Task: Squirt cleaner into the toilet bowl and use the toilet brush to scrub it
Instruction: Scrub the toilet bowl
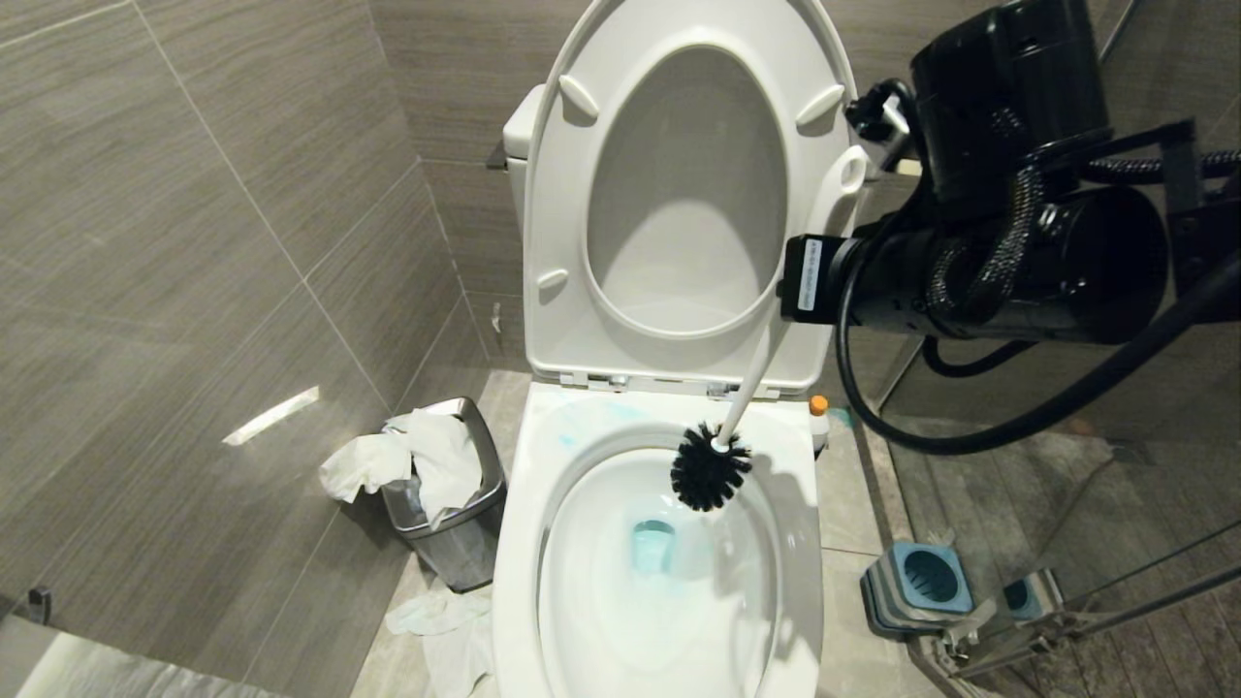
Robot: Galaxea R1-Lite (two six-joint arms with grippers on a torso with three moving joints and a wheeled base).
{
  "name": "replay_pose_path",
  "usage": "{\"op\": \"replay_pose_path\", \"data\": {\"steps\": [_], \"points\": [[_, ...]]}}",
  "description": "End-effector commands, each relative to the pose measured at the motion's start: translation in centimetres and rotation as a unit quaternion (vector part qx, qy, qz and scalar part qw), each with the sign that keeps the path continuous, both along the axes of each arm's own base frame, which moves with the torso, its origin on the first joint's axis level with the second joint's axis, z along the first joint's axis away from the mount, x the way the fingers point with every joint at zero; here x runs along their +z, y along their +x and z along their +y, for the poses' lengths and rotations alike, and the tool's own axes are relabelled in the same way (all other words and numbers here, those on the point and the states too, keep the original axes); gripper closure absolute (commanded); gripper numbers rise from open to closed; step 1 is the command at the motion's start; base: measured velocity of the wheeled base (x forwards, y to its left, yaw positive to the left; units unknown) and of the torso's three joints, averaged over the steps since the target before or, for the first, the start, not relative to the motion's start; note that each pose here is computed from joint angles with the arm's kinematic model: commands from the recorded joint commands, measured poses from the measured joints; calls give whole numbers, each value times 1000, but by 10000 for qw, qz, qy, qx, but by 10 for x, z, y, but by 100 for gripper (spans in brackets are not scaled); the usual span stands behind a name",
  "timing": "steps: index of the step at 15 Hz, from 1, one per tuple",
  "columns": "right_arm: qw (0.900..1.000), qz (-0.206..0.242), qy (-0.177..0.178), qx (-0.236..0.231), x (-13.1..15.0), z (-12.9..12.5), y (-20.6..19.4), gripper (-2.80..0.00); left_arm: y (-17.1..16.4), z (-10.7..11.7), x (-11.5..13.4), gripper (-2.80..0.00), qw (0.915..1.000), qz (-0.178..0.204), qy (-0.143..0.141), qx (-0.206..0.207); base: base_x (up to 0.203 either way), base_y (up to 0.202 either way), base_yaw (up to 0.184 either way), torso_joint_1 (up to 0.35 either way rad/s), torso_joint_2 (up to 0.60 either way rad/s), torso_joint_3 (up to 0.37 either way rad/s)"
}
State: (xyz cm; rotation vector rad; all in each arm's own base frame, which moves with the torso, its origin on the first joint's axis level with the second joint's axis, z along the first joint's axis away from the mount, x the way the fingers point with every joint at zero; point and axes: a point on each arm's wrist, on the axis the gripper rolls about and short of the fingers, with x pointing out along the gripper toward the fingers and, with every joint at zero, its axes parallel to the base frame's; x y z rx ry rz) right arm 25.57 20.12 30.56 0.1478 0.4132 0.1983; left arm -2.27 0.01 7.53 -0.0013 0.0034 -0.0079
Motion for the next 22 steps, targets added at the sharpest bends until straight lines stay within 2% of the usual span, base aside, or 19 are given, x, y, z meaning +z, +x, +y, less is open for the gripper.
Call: {"op": "replay_pose_path", "data": {"steps": [1, 5, 11, 17, 20, 22], "points": [[9994, 298, -176, -19, -25, 14, 15, 0, 0, 0, 0, 0, 10000, 14, -1, 1, 0, 0, 0, 0, 0, 0], [9983, 549, -191, -106, -58, 32, 38, 0, 0, 0, 0, 0, 10000, 9, -1, 8, 0, 0, 0, 0, 0, 0], [9964, 740, -352, -197, -137, 60, 83, 0, 0, 0, 0, 0, 10000, 13, 0, 1, 0, 0, 0, 0, 0, 0], [9940, 765, -776, -112, -202, 77, 115, 0, 0, 0, 0, 0, 10000, 11, -1, 1, 0, 0, 0, 0, 0, 0], [9932, 716, -918, -90, -222, 82, 125, 0, 0, 0, 0, 0, 10000, 8, -1, 3, 0, 0, 0, 0, 0, 0], [9936, 655, -912, -130, -217, 82, 123, 0, 0, 0, 0, 0, 10000, 9, -1, 1, 0, 0, 0, 0, 0, 0]]}}
